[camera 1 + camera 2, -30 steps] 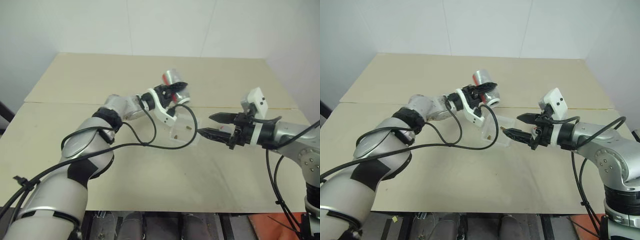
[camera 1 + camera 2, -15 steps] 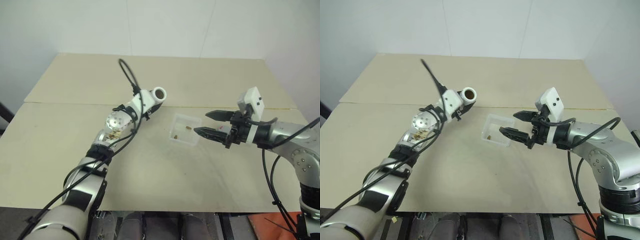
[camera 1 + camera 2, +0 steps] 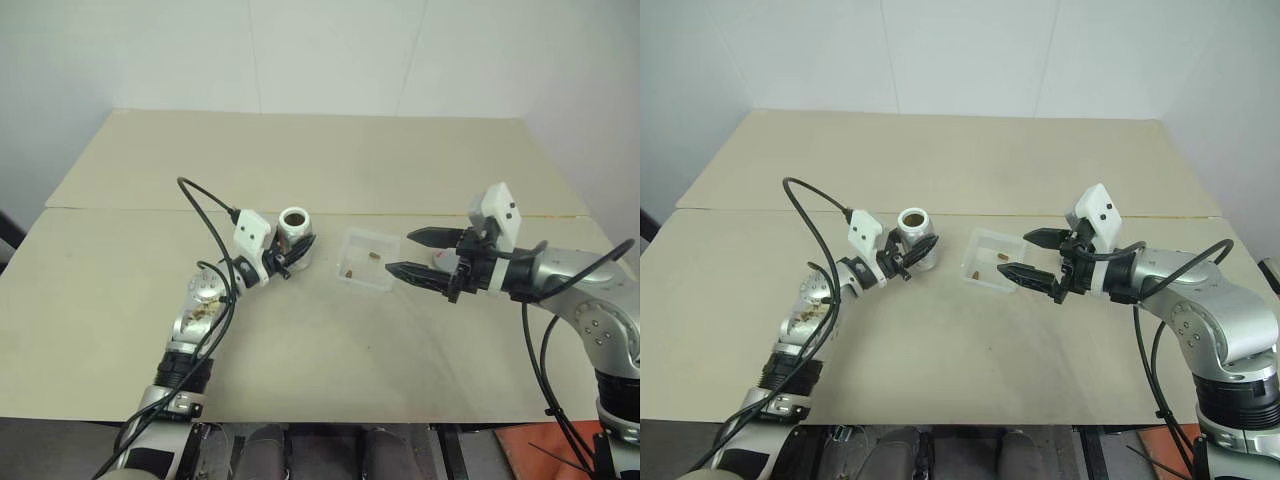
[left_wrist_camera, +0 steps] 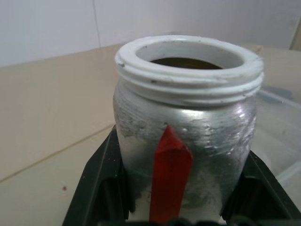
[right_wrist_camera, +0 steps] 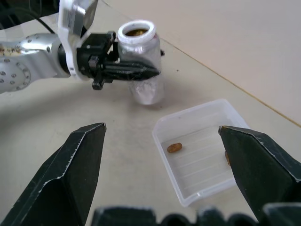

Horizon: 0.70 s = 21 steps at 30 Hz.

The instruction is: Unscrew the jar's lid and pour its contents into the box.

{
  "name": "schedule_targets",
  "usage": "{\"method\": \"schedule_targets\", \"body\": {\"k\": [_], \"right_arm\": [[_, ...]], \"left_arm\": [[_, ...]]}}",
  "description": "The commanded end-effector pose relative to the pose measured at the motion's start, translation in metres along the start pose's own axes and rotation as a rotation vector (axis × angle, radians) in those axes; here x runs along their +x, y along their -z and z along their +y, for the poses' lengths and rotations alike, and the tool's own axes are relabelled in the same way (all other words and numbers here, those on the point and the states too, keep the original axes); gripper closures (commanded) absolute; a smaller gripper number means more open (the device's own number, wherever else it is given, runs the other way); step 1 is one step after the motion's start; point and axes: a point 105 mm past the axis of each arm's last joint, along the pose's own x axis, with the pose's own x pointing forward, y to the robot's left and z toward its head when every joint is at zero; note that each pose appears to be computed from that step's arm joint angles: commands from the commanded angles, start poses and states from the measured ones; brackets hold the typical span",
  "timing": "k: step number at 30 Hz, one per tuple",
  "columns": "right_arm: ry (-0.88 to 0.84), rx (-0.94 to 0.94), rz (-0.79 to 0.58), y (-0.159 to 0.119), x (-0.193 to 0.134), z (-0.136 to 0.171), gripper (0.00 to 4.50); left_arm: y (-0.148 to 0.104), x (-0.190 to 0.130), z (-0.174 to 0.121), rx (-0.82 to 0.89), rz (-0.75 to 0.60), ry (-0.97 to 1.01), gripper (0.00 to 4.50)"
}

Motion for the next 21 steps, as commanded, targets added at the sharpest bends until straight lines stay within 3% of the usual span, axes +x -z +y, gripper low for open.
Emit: {"method": "schedule_targets", "body": {"k": [1, 9, 17, 21], "right_arm": [[0.002, -0.056, -0.021, -0.009, -0.002, 0.0, 0.06], [0.004, -0.064, -0.021, -0.009, -0.002, 0.001, 0.06], [0.005, -0.066, -0.028, -0.009, -0.003, 0.002, 0.0], [0.005, -0.067, -0.03, -0.009, -0.003, 0.003, 0.0]], "left_arm": [[-0.004, 0.001, 0.001, 0.035, -0.041, -0.029, 2.57], [0.005, 0.001, 0.005, -0.024, -0.043, -0.071, 2.57], [0.014, -0.004, 0.003, -0.036, -0.01, -0.054, 0.03], [0.015, -0.006, 0.002, -0.029, 0.002, -0.045, 0.03]]}}
